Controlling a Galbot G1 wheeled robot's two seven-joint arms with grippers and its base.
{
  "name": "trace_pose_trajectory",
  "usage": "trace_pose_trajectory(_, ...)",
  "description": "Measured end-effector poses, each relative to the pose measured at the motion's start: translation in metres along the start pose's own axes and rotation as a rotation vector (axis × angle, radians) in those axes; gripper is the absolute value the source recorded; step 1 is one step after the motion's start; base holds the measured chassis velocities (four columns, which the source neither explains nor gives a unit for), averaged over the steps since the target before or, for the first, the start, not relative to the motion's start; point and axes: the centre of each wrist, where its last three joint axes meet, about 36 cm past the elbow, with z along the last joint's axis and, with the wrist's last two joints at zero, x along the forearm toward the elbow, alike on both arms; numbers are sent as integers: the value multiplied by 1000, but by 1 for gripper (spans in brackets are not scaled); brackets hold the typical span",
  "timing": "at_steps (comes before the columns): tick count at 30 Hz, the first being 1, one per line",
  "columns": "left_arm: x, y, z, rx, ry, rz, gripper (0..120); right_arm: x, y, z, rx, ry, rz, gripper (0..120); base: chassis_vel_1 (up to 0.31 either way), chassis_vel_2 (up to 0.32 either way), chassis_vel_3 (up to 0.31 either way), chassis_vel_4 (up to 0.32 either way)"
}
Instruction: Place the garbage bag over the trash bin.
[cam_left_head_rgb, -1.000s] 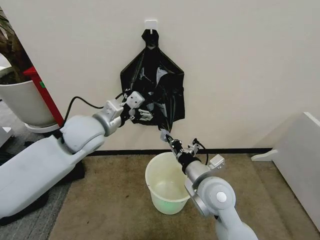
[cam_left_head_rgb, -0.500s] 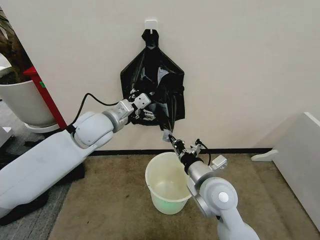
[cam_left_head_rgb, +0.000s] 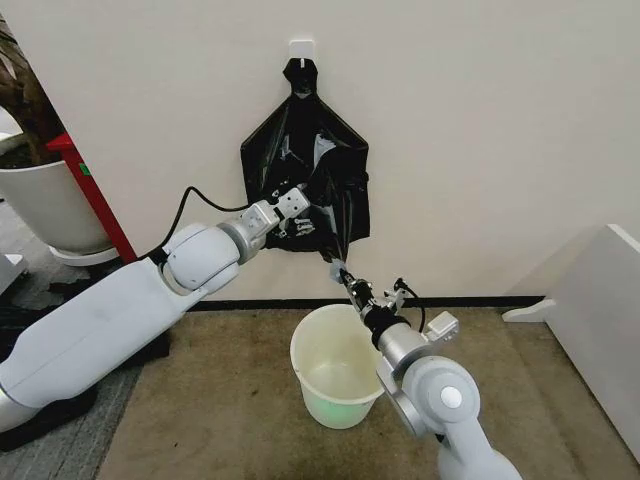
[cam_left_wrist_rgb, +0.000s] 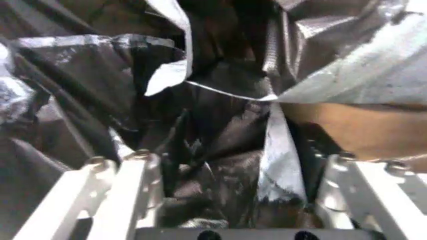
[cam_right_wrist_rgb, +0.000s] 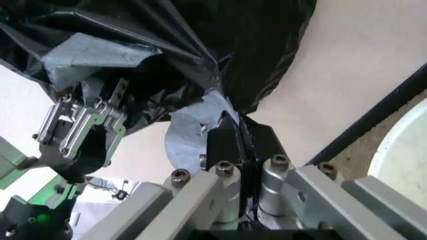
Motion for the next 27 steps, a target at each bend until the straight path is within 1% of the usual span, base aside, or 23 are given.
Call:
trace_pose_trajectory(4,-1,2,-1,-24,-7,-22,30,1,0,-2,0,-8,1,0,0,0,0,0)
trace_pose_trajectory(5,-1,2,0,-29,-10,-25,27,1,0,-3,0,-10,2,0,0,0,0,0)
trace_pose_trajectory(6,-1,2,0,-29,-10,-25,27,1,0,-3,0,-10,2,0,0,0,0,0)
trace_pose_trajectory(7,-1,2,0,-32,-12,-28,22,1,-1,-3,0,-12,2,0,0,0,0,0)
trace_pose_trajectory(8,-1,3,0,-33,-13,-29,20,1,-1,-4,0,-13,2,0,0,0,0,0)
trace_pose_trajectory(11,4,1,-1,-26,-21,-41,5,1,-1,-5,1,-17,4,0,0,0,0,0)
trace_pose_trajectory(13,8,1,-2,-12,-26,-55,0,3,0,-6,3,-18,2,0,0,0,0,0)
trace_pose_trajectory(15,10,2,-3,-5,-29,-61,0,3,0,-6,5,-17,0,0,0,0,0,0)
trace_pose_trajectory(19,19,4,-5,35,-40,-102,0,10,4,-7,31,0,-29,0,0,0,0,0)
trace_pose_trajectory(20,21,4,-5,49,-41,-122,0,12,6,-6,43,5,-40,4,0,0,0,0)
trace_pose_trajectory(21,21,4,-5,49,-41,-122,0,12,6,-6,43,5,-40,4,0,0,0,0)
trace_pose_trajectory(24,25,5,-3,99,-53,-169,0,21,9,-5,91,11,-79,15,0,0,0,0)
trace_pose_trajectory(25,25,5,-2,137,-75,-178,0,27,10,-6,129,17,-107,20,0,0,0,0)
trace_pose_trajectory(27,24,5,0,179,-115,-187,0,36,15,-9,164,27,-137,29,0,0,0,0)
